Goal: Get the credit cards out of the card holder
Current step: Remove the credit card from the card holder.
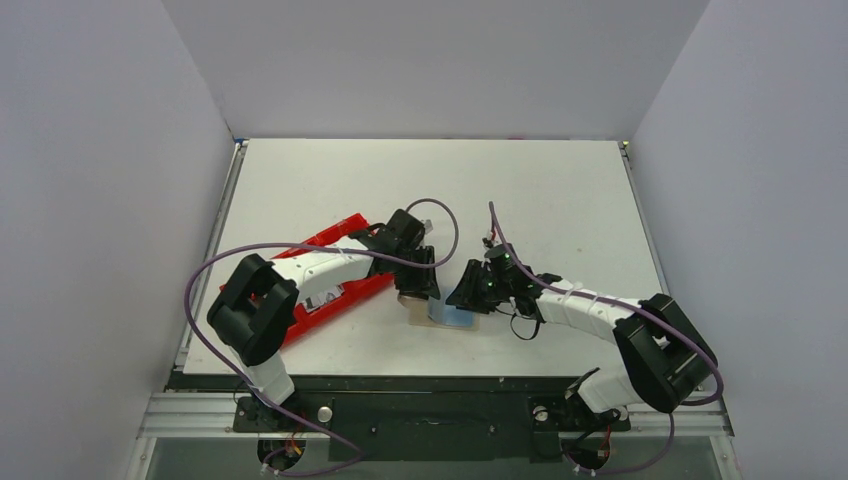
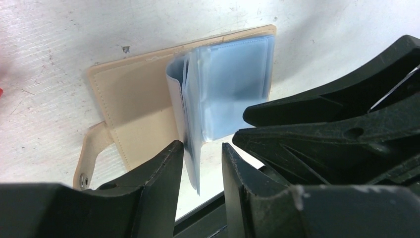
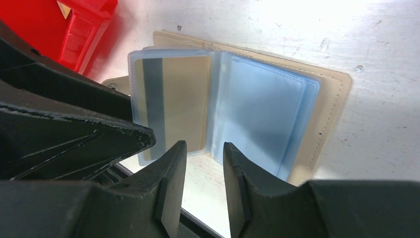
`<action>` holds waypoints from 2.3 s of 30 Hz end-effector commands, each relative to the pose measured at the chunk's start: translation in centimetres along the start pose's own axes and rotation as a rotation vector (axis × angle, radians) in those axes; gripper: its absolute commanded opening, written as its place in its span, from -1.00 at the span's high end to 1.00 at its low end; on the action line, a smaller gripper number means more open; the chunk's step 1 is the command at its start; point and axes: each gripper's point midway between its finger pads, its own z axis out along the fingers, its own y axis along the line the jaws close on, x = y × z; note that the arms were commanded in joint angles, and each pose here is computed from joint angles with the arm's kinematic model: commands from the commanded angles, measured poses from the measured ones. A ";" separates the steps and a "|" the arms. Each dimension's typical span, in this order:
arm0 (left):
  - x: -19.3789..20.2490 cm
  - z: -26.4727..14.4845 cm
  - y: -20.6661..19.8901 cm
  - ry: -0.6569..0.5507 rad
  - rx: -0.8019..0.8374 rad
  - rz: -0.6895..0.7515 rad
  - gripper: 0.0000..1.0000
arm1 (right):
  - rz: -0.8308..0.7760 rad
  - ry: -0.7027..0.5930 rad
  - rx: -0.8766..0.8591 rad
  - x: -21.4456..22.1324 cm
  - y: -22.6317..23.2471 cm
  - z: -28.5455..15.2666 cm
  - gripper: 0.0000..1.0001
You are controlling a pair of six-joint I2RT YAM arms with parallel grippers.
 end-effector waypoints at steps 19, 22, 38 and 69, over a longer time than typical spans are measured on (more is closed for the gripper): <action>-0.3 2.3 -5.4 0.017 0.076 0.113 0.31 | -0.002 -0.145 0.076 -2.0 -2.1 -3.0 0.39; -0.3 2.7 -5.6 0.023 0.073 0.115 0.26 | 0.001 -0.153 0.086 -2.0 -2.5 -3.2 0.39; -0.3 4.7 -6.2 0.050 0.106 0.114 0.04 | 0.012 -0.224 0.160 -2.6 -4.0 -4.8 0.41; -1.9 1.3 -2.2 -0.043 0.084 0.009 -0.02 | -0.103 -0.140 0.222 -2.2 -1.0 -0.8 0.58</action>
